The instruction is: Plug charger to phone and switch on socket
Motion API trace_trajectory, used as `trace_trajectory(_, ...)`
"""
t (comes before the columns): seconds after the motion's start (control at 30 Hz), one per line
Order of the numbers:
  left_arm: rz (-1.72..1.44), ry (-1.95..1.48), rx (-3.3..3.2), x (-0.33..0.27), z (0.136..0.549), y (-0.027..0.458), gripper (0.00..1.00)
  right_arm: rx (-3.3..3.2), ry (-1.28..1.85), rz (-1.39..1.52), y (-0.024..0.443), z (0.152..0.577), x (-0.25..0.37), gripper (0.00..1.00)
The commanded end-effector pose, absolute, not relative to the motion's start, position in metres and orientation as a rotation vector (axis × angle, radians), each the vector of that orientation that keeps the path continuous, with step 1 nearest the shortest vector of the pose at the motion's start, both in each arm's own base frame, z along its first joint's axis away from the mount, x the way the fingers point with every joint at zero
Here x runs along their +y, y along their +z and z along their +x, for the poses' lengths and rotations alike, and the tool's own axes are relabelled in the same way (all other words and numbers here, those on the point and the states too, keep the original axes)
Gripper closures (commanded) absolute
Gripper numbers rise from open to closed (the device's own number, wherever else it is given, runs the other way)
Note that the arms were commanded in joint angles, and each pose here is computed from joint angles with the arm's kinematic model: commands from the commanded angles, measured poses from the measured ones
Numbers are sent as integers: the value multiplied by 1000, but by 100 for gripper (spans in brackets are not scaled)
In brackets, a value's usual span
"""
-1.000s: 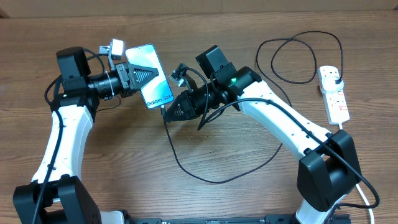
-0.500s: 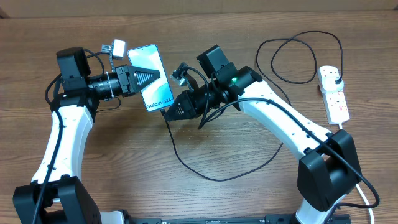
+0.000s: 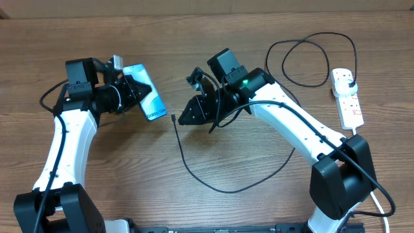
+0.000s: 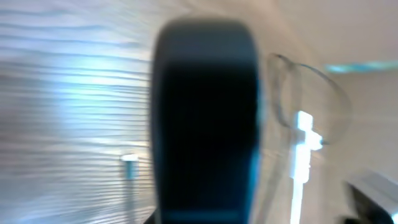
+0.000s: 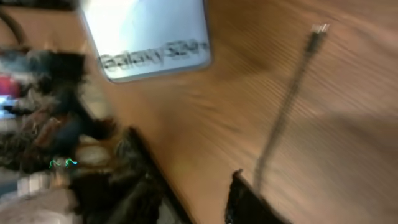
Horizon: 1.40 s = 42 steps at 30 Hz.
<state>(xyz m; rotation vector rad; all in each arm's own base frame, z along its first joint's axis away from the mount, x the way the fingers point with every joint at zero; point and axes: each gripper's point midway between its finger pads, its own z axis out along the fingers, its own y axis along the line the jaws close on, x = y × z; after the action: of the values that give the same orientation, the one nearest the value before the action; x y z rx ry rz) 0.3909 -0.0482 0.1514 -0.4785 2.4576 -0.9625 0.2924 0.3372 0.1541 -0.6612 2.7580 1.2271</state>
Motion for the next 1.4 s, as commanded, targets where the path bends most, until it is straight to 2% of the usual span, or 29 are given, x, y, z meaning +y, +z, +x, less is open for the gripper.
trace_trajectory(0.0,-574,-708,2458,-16,395,148,96,2765,895,-637,138,310,322,45)
trace_trajectory(0.07,-592,-689,2465,-12,394,145,96,2762,780,-642,133,312,320,35)
trace_trajectory(0.2,-625,-662,2476,-5,391,141,95,2744,626,-691,125,306,326,29)
trace_trajectory(0.43,-655,-657,2478,2,389,139,96,2697,380,-788,111,283,346,29)
trace_trajectory(0.57,-699,-649,2483,11,385,137,96,2720,335,-868,89,265,359,35)
trace_trajectory(0.9,-730,-643,2499,17,379,133,96,2831,201,-1027,14,230,371,60)
trace_trajectory(1.13,-729,-643,2497,17,379,134,95,2846,-56,-991,9,235,339,77)
trace_trajectory(1.37,-729,-643,2498,17,379,134,95,2886,-115,-1014,9,228,326,86)
